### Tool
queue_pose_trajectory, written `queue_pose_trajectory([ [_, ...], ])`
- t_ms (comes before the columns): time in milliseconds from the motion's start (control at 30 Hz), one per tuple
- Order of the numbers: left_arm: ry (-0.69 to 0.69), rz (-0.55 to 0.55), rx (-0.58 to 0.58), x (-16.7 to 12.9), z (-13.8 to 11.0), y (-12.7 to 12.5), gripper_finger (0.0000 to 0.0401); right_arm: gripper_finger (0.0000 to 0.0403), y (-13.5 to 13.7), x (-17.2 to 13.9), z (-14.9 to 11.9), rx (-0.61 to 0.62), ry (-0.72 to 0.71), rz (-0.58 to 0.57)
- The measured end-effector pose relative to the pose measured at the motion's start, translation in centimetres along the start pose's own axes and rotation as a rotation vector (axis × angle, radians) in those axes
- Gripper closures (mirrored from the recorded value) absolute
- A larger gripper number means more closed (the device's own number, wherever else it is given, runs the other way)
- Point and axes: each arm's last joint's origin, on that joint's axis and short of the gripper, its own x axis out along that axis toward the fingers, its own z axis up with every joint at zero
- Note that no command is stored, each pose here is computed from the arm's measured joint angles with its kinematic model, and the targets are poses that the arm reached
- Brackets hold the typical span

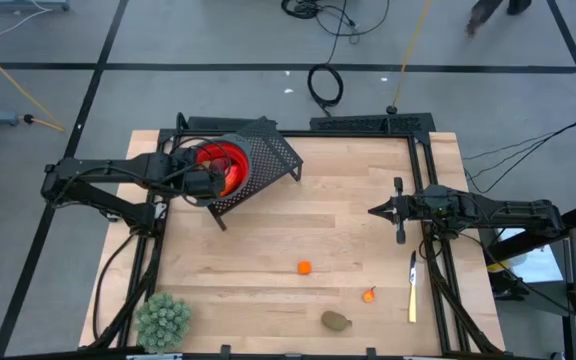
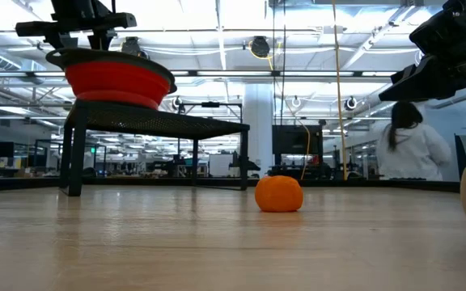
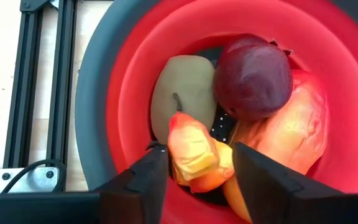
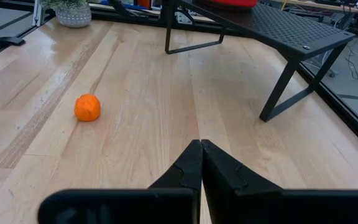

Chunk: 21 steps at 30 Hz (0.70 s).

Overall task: Pick & Place Fruit
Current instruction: Put the peach into the red strainer bowl on the shelf, then put the orange into the red strainer bowl on the shelf

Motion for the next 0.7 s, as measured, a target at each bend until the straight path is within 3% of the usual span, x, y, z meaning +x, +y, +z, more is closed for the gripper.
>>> queue_pose_trajectory([
  [200,-0.016,-0.001,0.004,-0.1,0.1,0.1,0.0161,0.0403,0.0,0.0,0.0,0.0,0.0,0.0],
  [367,-0.031,-0.09,-0.05,-2.2,1.4,0.5,0.0138,0.0403,0.0,0.0,0.0,0.0,-0.001,0.0],
  [500,-0.056,-0.238,-0.064,-4.7,2.1,-0.2,0.0136,0.0403,0.0,0.0,0.1,0.0,-0.006,0.0],
  [700,-0.151,-0.58,-0.031,-7.5,1.8,-3.1,0.0158,0.0403,0.0,0.0,0.1,0.0,-0.005,0.0],
])
